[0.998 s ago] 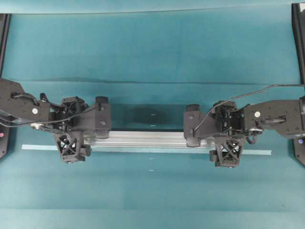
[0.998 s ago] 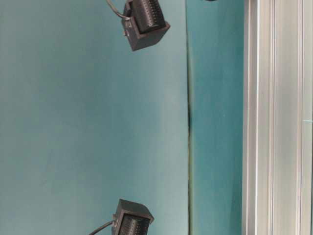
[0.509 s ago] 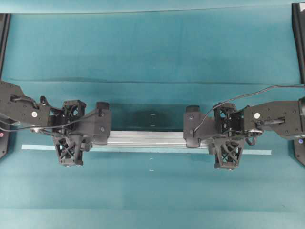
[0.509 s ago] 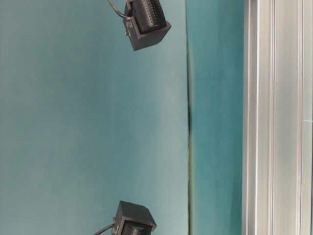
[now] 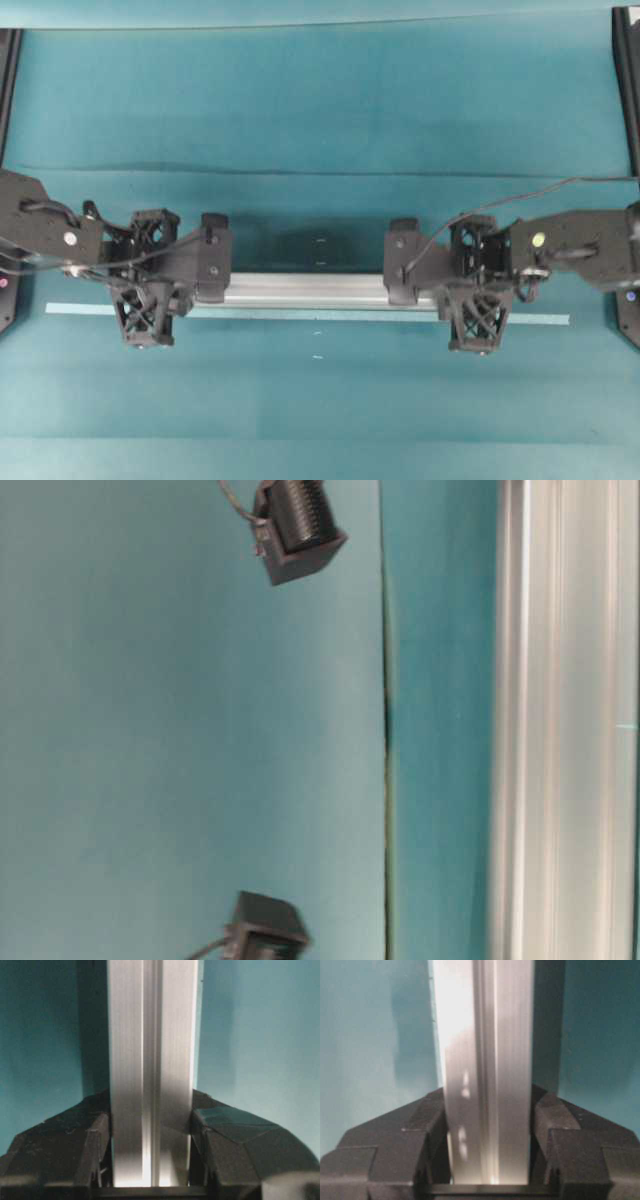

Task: Lift the metal rail with both hands.
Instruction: 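Close both grippers around the rail ends, then lift the rail upward with both grippers together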

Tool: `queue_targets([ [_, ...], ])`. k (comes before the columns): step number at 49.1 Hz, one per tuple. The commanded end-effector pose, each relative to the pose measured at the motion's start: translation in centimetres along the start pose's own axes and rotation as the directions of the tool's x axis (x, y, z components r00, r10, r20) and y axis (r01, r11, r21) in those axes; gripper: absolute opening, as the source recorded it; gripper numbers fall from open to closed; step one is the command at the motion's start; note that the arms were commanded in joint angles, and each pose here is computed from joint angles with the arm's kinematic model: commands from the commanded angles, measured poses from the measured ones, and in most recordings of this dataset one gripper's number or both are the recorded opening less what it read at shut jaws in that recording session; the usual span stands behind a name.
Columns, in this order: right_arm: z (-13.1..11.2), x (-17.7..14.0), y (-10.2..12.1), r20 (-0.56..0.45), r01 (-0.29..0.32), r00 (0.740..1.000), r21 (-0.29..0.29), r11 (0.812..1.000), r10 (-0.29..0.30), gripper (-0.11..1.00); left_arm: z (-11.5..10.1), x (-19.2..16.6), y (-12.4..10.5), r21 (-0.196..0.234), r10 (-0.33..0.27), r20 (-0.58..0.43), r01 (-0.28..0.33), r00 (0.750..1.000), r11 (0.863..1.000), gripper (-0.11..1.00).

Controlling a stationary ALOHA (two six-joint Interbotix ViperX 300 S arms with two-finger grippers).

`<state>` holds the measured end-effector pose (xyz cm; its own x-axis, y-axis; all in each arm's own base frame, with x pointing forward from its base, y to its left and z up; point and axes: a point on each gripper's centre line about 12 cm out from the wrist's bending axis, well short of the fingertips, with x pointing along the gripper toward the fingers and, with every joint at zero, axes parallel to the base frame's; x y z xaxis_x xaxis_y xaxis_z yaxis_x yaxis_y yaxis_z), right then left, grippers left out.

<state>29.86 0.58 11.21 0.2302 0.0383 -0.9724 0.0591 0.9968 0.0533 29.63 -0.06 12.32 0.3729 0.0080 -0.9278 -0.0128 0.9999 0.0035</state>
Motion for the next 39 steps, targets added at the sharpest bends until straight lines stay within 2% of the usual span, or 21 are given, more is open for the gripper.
queue_targets([
  [1,1.2,-2.5,0.2,0.043,-0.008,0.999,0.02,1.0,0.007,0.38,1.9,-2.8,0.1,-0.002,0.002,0.061,-0.002,0.998,1.0,0.29],
  [16,2.9,-11.1,0.6,0.045,-0.022,0.999,0.033,0.999,0.021,0.38,4.8,-12.3,0.3,-0.014,0.01,0.116,-0.009,0.993,1.0,0.29],
  [29,4.1,-16.7,0.9,-0.03,-0.021,0.999,0.068,0.997,0.023,0.38,6.6,-17.9,0.2,-0.013,0.009,0.138,-0.007,0.99,1.0,0.29],
  [39,5.5,-21.2,1.0,-0.015,-0.024,1.0,0.106,0.994,0.026,0.38,7.9,-20.9,0.2,-0.025,0.011,0.118,-0.008,0.993,1.0,0.29],
])
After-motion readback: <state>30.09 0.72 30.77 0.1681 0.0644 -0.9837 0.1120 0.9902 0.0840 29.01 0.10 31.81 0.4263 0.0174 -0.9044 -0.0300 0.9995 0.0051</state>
